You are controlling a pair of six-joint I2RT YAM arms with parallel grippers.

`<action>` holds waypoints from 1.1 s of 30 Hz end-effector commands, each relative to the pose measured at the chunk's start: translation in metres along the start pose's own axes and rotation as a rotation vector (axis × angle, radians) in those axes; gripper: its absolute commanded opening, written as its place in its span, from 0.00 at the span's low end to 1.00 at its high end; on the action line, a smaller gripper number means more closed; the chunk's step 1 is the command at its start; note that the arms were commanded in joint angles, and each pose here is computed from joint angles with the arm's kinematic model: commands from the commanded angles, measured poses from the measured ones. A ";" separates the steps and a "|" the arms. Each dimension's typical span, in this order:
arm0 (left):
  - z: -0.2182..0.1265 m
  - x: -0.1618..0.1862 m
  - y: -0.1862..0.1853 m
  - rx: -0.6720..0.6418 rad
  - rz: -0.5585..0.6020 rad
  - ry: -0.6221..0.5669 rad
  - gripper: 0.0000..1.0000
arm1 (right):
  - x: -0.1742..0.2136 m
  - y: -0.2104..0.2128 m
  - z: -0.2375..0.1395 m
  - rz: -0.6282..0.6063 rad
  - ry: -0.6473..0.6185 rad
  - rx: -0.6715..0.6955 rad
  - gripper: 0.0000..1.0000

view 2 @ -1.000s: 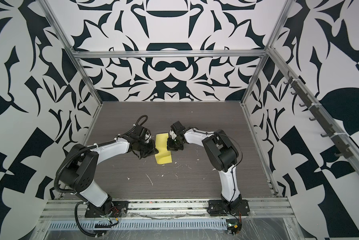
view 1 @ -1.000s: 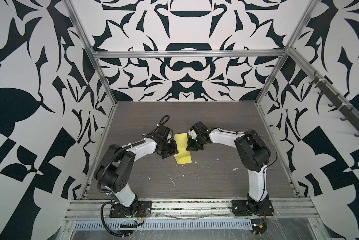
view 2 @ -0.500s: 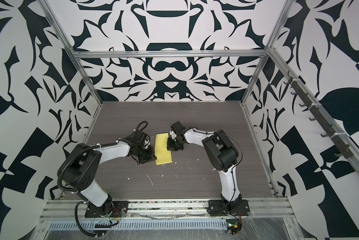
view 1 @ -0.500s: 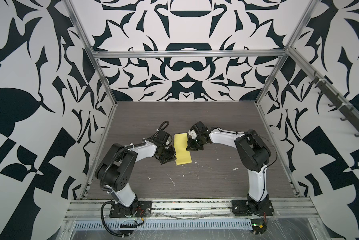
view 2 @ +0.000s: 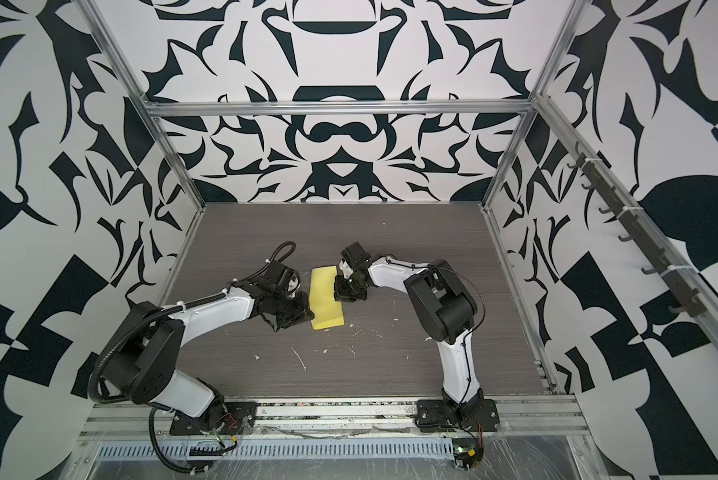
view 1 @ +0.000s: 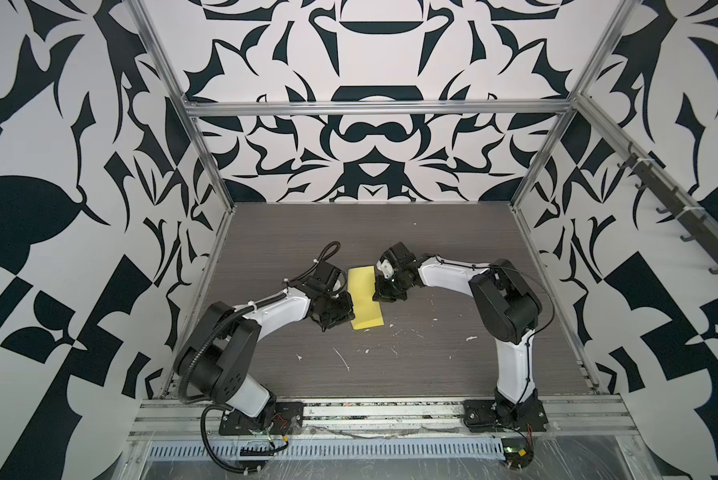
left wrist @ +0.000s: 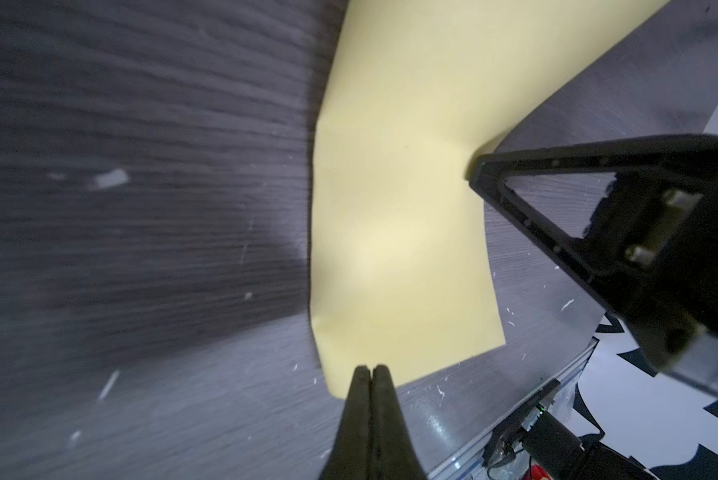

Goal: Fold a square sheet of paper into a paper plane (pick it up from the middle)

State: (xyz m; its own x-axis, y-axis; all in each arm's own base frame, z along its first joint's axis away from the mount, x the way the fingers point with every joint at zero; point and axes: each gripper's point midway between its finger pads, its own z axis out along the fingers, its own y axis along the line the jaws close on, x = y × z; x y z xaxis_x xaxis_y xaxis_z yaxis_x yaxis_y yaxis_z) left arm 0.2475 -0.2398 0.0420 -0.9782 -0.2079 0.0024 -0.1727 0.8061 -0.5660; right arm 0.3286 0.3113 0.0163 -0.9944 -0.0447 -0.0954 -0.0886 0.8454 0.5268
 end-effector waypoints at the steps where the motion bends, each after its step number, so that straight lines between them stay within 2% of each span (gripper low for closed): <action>1: 0.013 0.002 0.005 -0.025 -0.034 0.030 0.00 | 0.043 -0.083 0.024 0.084 0.127 0.296 0.00; 7: 0.021 0.015 0.030 -0.113 -0.065 0.076 0.00 | 0.043 -0.083 0.023 0.079 0.129 0.297 0.00; 12: 0.011 0.032 0.052 -0.190 -0.064 0.105 0.00 | 0.042 -0.082 0.024 0.076 0.127 0.294 0.00; 17: -0.007 0.033 0.045 -0.181 -0.007 0.098 0.00 | 0.041 -0.083 0.025 0.067 0.128 0.298 0.00; 21: -0.021 0.009 0.014 -0.078 0.039 0.016 0.00 | 0.038 -0.082 0.026 0.039 0.125 0.299 0.00; 25: -0.026 -0.030 -0.013 0.030 0.044 -0.095 0.00 | 0.029 -0.075 0.027 -0.056 0.119 0.268 0.00; 30: -0.015 -0.069 -0.023 0.029 0.077 -0.129 0.00 | 0.022 -0.064 0.027 -0.186 0.134 0.235 0.00; 33: -0.004 -0.084 -0.024 0.003 0.102 -0.123 0.00 | 0.020 -0.066 0.026 -0.215 0.139 0.246 0.00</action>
State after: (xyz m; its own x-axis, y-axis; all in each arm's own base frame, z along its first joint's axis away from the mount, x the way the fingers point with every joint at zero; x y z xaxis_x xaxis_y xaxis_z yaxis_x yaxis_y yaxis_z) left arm 0.3205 -0.2384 0.0662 -0.9660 -0.2236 -0.1301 -0.1082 0.8060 -0.5819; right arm 0.3317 0.3143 0.0177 -0.9582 -0.2313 -0.1682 -0.2848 0.8249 0.4883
